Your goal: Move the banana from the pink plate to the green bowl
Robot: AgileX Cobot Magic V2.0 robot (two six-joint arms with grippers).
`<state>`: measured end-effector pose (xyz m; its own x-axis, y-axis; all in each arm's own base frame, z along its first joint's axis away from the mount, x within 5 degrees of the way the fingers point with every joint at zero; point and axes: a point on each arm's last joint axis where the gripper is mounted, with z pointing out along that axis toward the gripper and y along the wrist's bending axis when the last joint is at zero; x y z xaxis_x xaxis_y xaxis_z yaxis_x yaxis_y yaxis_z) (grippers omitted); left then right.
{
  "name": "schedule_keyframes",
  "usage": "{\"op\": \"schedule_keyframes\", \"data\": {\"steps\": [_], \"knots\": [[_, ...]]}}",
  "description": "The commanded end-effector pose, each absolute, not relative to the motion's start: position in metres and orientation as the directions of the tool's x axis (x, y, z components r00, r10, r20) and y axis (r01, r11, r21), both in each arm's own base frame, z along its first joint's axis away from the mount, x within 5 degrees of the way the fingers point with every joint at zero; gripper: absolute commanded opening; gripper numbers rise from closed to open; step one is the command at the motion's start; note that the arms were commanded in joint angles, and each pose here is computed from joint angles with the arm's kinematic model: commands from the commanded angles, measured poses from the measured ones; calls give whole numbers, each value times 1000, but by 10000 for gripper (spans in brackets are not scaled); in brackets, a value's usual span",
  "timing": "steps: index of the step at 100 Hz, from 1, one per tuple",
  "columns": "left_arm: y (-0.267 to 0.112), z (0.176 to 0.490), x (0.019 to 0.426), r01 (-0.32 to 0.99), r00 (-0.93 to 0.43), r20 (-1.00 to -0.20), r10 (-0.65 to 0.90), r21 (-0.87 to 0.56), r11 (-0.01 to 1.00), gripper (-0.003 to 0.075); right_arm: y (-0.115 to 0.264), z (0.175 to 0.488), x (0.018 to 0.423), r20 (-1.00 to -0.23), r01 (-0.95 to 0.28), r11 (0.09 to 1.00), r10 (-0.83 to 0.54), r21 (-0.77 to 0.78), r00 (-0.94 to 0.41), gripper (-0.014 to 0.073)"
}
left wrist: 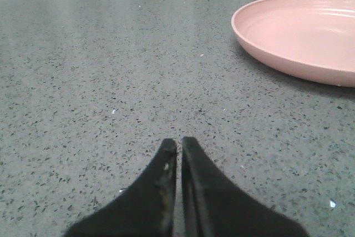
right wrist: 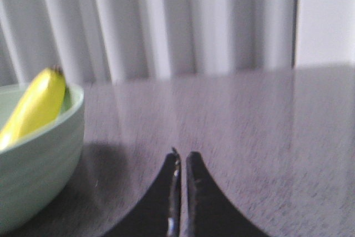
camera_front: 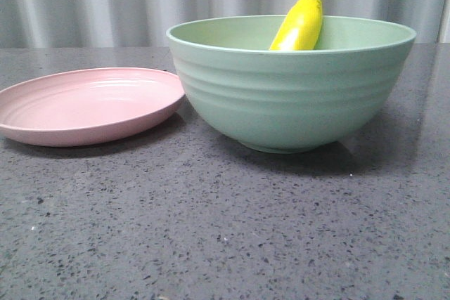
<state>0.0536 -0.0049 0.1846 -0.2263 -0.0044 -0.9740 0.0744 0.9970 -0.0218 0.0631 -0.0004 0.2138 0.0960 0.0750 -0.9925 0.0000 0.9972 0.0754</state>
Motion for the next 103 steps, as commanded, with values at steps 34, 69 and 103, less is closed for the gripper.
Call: {"op": "schedule_keyframes", "data": {"steps": [34,69,103], "knots": [[-4,188,53,69,-151,-988,-18,-29,997,-20,-8,182,53,-986,139,990,60,39,-157,-70],[-4,188,53,69,-151,-988,-18,-29,997,-20,-8,177,52,-976,145,989,67,37,-207,-70],[-4,188,53,69,-151,-988,-18,-29,997,-20,-8,177,52,-976,145,989,67,37,-207,-70]]}}
